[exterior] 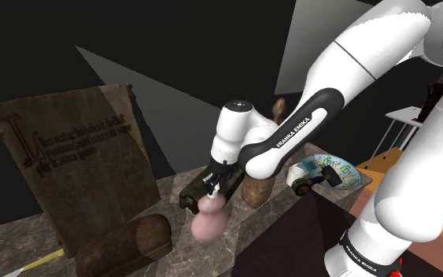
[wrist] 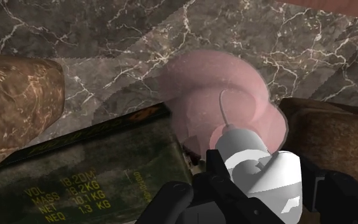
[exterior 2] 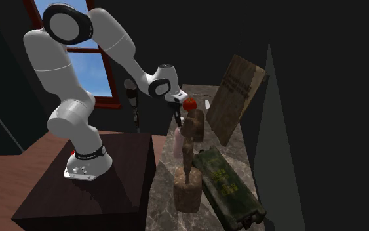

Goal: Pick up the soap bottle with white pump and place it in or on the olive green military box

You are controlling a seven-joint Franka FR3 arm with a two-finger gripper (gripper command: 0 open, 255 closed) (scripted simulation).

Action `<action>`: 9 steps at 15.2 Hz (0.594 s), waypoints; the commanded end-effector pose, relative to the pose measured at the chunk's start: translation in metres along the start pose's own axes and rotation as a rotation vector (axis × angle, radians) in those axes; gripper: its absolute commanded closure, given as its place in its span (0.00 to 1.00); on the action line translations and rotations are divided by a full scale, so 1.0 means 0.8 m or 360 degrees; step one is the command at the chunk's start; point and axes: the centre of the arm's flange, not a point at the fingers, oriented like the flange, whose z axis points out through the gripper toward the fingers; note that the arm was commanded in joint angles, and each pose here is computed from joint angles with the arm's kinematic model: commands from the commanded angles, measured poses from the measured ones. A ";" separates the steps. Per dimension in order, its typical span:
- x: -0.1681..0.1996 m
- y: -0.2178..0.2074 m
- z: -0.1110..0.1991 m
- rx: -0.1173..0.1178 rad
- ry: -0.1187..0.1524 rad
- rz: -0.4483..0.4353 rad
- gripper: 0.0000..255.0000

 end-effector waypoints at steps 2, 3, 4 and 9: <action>0.003 0.000 -0.021 0.0002 0.0001 0.0000 1.00; 0.004 0.000 -0.027 0.0002 0.0001 0.0000 1.00; 0.005 0.000 -0.034 0.0002 0.0001 0.0000 1.00; 0.011 0.001 -0.066 0.0002 0.0001 0.0000 1.00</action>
